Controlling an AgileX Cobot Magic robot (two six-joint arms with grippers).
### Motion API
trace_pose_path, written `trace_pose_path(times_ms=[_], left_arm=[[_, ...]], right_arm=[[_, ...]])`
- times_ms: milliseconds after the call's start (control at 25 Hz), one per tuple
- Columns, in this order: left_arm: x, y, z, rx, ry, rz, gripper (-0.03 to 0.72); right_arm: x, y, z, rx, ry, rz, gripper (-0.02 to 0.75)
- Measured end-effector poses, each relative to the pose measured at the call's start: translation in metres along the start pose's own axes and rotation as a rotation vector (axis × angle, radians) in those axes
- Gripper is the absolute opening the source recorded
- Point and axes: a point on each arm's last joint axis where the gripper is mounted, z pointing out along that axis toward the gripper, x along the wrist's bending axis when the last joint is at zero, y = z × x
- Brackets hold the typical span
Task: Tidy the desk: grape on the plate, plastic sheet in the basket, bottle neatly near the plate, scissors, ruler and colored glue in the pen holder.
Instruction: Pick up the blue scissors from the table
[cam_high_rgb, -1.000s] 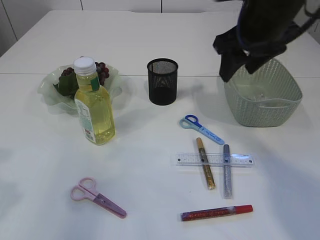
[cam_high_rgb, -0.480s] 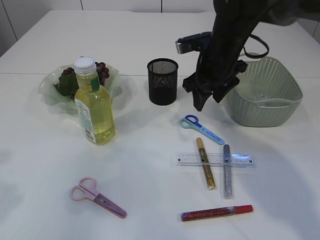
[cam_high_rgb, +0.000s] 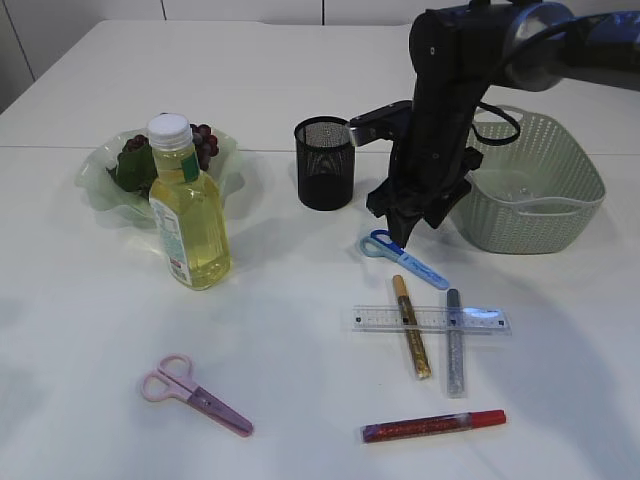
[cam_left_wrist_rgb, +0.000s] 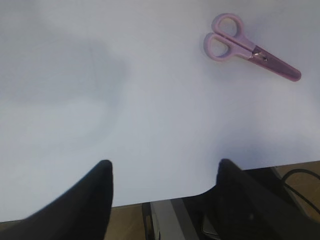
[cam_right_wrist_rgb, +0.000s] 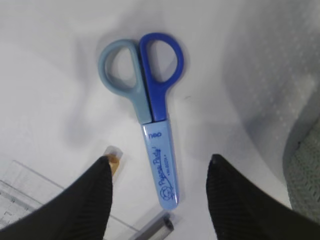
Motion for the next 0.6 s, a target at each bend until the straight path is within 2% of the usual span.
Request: trace_pose_path(times_ms=[320,600], left_arm=[[0.0,0.0,0.0,0.004,0.001,0.0,0.469],[0.0,-0.001,0.0,0.009,0.0,-0.001,0.468]], right_arm=[[0.0,0.004,0.002,-0.039,-0.003,-0.071,0.435],[0.0,0.004,0.019,-0.01,0.011,-0.102,0.433]])
